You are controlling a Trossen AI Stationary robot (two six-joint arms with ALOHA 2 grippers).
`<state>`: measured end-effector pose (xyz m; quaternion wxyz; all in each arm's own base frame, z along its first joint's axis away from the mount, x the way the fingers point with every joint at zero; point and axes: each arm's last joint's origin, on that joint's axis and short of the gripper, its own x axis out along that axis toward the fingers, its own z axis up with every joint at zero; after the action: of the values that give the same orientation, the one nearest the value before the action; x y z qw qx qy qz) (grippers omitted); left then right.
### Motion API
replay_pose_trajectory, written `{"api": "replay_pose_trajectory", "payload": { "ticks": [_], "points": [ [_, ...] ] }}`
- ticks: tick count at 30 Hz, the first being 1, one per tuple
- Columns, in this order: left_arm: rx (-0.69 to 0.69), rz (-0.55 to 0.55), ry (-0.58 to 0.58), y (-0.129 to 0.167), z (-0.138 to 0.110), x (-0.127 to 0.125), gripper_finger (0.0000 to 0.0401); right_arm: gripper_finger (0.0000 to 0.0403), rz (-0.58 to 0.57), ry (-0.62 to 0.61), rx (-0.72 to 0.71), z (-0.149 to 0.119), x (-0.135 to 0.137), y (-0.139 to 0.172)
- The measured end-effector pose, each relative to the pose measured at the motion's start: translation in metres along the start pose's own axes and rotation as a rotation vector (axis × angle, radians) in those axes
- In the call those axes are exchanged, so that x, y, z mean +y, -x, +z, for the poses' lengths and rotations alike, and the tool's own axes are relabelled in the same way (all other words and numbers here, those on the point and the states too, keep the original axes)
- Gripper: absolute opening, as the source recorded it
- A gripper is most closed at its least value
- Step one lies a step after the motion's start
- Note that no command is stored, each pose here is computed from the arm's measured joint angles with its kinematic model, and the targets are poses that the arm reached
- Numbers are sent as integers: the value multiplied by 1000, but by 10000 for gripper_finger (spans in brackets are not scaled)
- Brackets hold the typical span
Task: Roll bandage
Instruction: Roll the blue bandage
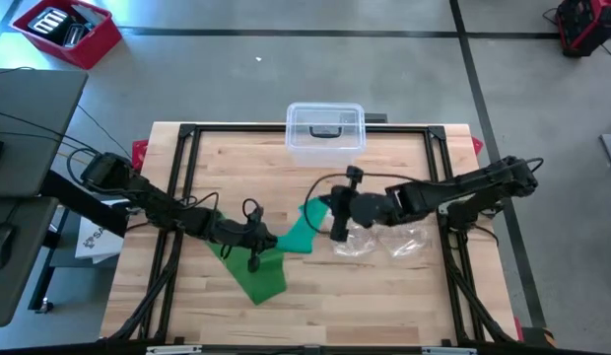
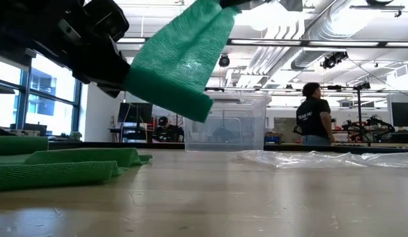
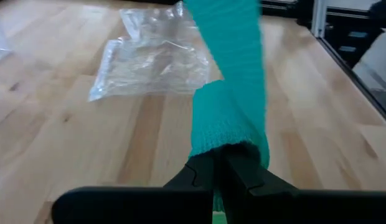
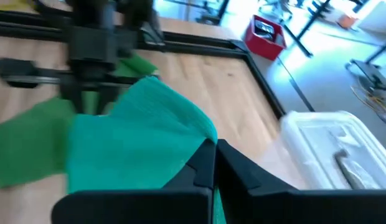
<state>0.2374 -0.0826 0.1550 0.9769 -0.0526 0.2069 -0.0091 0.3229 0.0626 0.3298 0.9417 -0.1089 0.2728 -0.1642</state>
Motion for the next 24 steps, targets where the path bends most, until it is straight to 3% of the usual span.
{"api": "replay_pose_trajectory", "payload": {
  "ticks": [2, 4, 9, 13, 17, 24],
  "points": [
    [0, 10, -1, 0, 0, 0, 1, 0, -6, 21, 1, 0, -3, -2],
    [0, 55, -6, 0, -1, 2, 1, 0, 58, 43, -14, 2, 0, -1],
    [-76, 225, -8, 1, 4, 7, 1, 0, 443, 86, -36, 1, 24, 10],
    [-221, 223, -32, 1, 20, 7, 1, 0, 595, 97, 10, -6, 48, 12],
    [-327, 148, -45, 9, 36, 6, 1, 0, 629, 124, 139, -22, 68, 4],
    [-426, 114, 1, 36, 57, 5, 1, 0, 533, 119, 372, -50, 80, -13]
  ]
}}
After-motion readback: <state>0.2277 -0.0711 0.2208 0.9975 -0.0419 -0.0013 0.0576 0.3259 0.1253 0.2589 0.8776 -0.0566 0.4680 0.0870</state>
